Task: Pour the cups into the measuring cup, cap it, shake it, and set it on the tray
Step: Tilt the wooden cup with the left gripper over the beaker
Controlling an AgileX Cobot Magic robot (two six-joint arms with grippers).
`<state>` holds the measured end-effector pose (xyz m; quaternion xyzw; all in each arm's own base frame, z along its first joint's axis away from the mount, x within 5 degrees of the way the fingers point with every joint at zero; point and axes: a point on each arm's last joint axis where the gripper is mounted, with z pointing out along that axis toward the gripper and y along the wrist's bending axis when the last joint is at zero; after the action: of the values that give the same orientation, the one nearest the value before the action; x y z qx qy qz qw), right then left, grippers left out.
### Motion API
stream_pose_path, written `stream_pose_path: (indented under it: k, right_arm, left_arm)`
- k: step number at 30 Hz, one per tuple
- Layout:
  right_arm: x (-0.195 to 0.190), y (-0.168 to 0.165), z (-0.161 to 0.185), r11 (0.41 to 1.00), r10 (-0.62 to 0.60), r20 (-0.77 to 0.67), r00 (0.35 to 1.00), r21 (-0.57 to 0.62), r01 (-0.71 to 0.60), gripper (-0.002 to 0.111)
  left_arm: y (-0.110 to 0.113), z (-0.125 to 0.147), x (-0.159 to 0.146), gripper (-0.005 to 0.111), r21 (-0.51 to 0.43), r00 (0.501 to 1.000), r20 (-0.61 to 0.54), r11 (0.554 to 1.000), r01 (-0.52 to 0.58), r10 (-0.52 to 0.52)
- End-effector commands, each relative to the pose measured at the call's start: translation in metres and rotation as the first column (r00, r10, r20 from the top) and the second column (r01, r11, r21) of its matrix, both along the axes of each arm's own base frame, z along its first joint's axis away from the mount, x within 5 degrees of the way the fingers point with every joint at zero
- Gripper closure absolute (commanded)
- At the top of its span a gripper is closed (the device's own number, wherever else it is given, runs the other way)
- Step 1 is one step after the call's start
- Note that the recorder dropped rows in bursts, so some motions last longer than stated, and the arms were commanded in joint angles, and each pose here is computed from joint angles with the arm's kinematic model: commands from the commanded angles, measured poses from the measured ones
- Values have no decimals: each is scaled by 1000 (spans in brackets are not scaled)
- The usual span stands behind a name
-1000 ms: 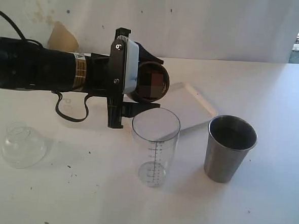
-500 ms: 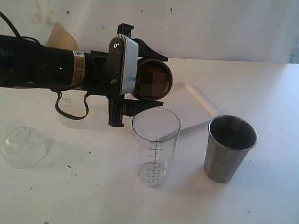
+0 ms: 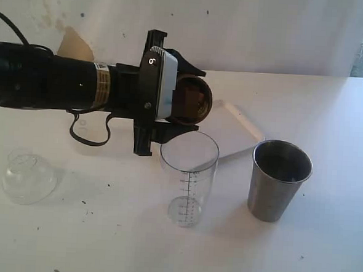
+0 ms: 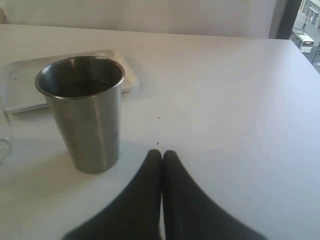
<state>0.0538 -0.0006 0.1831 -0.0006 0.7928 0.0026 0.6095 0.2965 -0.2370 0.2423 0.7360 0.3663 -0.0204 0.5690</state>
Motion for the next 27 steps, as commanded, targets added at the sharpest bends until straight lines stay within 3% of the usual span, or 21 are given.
stream_pose_path:
  k: [1,17,27]
  right_arm:
    - [0,0,-1,1000,0,6,1000,-1,0,108]
    - [0,0,-1,1000,0,6,1000,-1,0,108]
    - [0,0,-1,1000,0,6,1000,-1,0,108]
  left_arm:
    - [-5,8,-4,107,16,997,70,1000,15,-16]
    - [-4,7,-3,107,74,986,159,997,28,-40]
    - [0,33,-12,107,14,979,198,999,47,-49]
